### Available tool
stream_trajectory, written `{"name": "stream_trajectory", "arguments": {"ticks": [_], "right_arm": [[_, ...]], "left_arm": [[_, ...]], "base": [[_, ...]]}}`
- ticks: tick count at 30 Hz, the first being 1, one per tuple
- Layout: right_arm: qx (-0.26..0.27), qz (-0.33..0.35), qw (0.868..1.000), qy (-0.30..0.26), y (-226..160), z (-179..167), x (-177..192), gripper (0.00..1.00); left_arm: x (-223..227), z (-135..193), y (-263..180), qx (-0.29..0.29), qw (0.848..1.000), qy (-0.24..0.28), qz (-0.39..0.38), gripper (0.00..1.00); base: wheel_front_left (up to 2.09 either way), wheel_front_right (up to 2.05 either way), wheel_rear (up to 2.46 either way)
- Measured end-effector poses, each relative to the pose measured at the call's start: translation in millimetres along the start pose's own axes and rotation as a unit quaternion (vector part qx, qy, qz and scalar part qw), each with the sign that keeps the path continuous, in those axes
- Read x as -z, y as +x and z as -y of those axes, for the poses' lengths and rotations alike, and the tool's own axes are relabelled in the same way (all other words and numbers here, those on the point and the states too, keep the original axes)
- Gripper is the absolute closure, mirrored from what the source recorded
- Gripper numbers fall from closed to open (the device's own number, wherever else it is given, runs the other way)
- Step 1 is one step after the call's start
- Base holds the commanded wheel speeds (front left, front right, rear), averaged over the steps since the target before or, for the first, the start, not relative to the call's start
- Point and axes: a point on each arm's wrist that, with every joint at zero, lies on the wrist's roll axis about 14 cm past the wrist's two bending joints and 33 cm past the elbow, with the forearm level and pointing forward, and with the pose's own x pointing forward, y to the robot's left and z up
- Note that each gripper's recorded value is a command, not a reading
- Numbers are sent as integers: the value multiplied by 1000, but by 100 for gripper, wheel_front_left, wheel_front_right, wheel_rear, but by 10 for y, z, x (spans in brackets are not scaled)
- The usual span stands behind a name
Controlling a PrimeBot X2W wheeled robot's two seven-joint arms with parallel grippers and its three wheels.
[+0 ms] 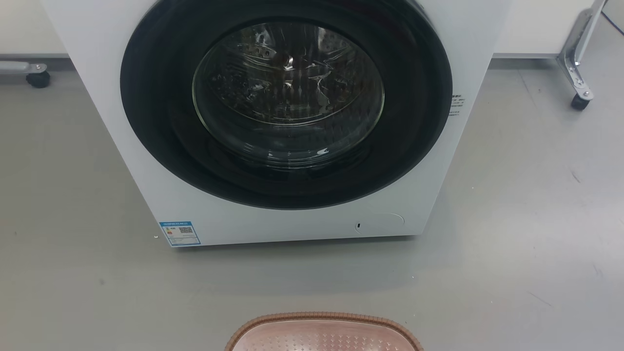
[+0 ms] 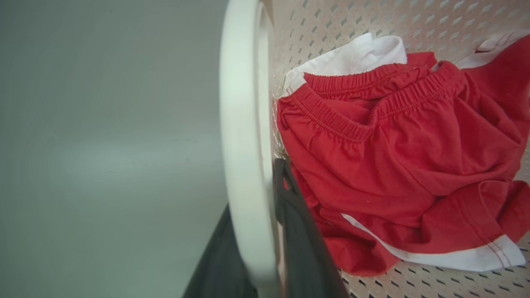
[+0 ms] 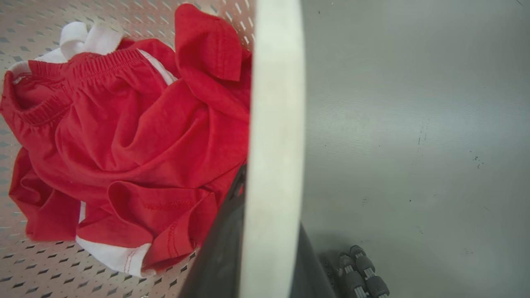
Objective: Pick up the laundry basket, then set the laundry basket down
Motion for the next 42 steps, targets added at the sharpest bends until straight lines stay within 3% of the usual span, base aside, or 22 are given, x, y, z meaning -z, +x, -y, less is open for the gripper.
{"name": "stream_trajectory", "arguments": {"ticks": [26, 34, 42], "right_arm": [[-7, -9, 1000, 6, 46, -26, 26, 100], [-7, -1, 1000, 6, 140, 13, -175, 100], [-3, 18, 1000, 0, 297, 96, -606, 100]], "left_arm": [[6, -17, 50, -2, 1000, 1, -10, 100], [-203, -32, 163, -2, 1000, 3, -1, 100], [-582, -68, 351, -3, 1000, 3, 17, 100]], "base": [[0, 0, 0], [0, 0, 0], [0, 0, 0]]}}
